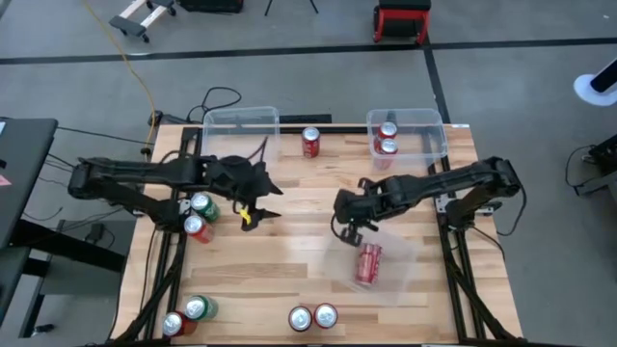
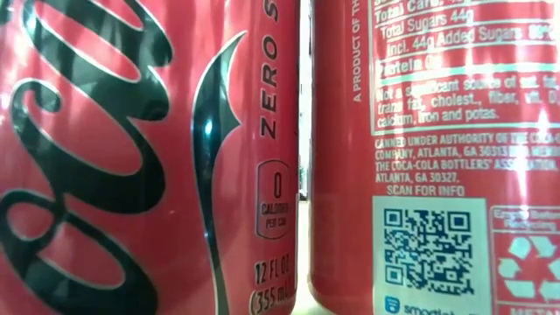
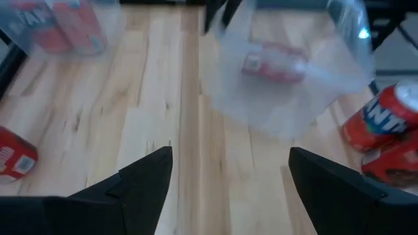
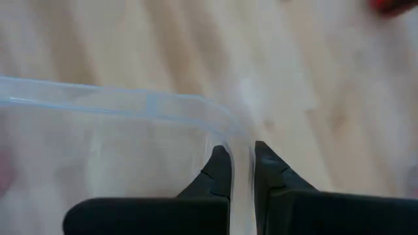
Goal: Sort soda cans
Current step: Put the middle right red-white soda can into the bottom transparent bin
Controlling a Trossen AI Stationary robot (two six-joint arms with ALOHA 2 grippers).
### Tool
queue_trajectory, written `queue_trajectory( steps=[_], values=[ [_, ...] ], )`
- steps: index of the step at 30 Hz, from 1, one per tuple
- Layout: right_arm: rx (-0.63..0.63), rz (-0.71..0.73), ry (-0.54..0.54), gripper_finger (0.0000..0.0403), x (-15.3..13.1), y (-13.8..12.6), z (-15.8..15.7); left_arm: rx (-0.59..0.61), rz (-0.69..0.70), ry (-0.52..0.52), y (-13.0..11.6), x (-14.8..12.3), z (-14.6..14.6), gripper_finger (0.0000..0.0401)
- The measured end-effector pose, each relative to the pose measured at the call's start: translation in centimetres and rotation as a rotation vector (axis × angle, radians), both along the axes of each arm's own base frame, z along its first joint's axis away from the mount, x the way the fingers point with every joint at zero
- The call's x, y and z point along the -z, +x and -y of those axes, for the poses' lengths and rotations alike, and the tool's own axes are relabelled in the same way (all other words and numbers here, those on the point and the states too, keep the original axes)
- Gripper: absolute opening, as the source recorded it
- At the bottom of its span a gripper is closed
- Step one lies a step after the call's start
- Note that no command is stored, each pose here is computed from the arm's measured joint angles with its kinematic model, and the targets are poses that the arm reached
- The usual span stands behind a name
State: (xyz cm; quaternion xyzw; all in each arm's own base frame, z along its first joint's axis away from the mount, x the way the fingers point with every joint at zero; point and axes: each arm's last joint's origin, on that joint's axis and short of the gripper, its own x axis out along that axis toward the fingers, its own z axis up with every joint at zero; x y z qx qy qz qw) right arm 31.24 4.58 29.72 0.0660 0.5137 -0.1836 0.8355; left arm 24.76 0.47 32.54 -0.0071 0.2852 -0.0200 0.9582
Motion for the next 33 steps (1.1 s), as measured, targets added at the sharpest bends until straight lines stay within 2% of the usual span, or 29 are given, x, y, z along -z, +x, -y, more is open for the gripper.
queue_trajectory(
  steps=[8, 12, 20, 24, 28, 33],
  values=[
    [0.182, 0.249, -0.268, 0.0022, -1.1, 2.0, 1.7, -0.018, 0.085, -0.026, 0.1, -0.9, 0.0, 0.0299],
    [0.243, 0.331, -0.352, 0.0019, -1.5, 2.8, 2.1, -0.032, 0.138, -0.049, 0.4, -1.4, 0.0, 0.0299],
    [0.269, 0.365, -0.365, 0.0018, -0.8, 4.1, 2.6, -0.085, 0.148, -0.041, 0.4, -2.1, -1.0, 0.0299],
    [0.301, 0.39, -0.413, 0.0018, -0.9, 4.2, 2.5, -0.157, 0.127, -0.013, 0.3, -2.0, -1.7, 0.0299],
    [0.334, 0.437, -0.471, 0.0018, -1.3, 4.3, 2.0, -0.181, 0.116, -0.014, 0.2, -1.9, -2.3, 0.0299],
    [0.329, 0.48, -0.482, 0.0018, -1.7, 4.5, 1.4, -0.188, 0.105, -0.011, 0.1, -1.8, -2.5, 0.0299]
  ],
)
